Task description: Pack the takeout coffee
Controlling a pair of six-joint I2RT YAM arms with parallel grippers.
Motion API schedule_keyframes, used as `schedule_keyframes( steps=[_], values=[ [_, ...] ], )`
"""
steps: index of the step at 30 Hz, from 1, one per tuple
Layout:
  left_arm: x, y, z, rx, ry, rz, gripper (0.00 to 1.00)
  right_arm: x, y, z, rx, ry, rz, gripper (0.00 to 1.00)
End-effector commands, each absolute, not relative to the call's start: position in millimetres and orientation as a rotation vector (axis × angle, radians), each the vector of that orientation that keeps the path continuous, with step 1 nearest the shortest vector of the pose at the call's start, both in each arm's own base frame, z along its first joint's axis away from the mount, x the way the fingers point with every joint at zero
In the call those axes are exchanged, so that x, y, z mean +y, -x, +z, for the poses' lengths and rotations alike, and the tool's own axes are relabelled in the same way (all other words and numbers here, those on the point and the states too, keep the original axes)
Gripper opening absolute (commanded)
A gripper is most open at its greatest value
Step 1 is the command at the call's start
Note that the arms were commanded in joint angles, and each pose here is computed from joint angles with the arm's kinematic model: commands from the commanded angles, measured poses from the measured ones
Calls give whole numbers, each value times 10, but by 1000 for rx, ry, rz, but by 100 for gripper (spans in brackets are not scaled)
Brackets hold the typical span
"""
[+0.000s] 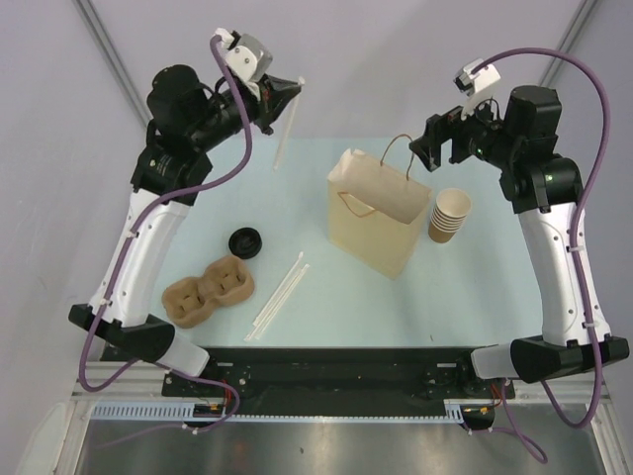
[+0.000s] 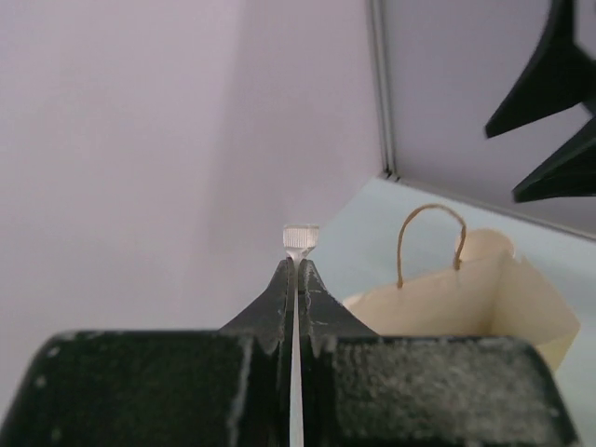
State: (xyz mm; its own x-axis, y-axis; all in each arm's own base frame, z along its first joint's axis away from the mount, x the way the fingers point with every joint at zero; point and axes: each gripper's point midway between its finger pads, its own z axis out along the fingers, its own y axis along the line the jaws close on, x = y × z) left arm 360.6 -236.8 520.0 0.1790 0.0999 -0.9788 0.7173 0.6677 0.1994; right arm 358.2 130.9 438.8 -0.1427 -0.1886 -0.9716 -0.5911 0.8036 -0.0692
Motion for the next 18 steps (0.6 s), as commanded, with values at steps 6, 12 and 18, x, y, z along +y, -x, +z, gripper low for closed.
schedule_keyframes(
  steps=[6,12,18],
  values=[
    [-2978,-2893,5959,750,-1080,-823,0,1064,-3549,4590,1677,502,382,100],
    [-3394,-2782,5717,653,-1225,-962,1,936,-3481,4555,1703,470,385,100],
    [-3679,-2925,5349,694,-1290,-1054,2,886,-3403,4536,1710,460,367,100]
  ],
)
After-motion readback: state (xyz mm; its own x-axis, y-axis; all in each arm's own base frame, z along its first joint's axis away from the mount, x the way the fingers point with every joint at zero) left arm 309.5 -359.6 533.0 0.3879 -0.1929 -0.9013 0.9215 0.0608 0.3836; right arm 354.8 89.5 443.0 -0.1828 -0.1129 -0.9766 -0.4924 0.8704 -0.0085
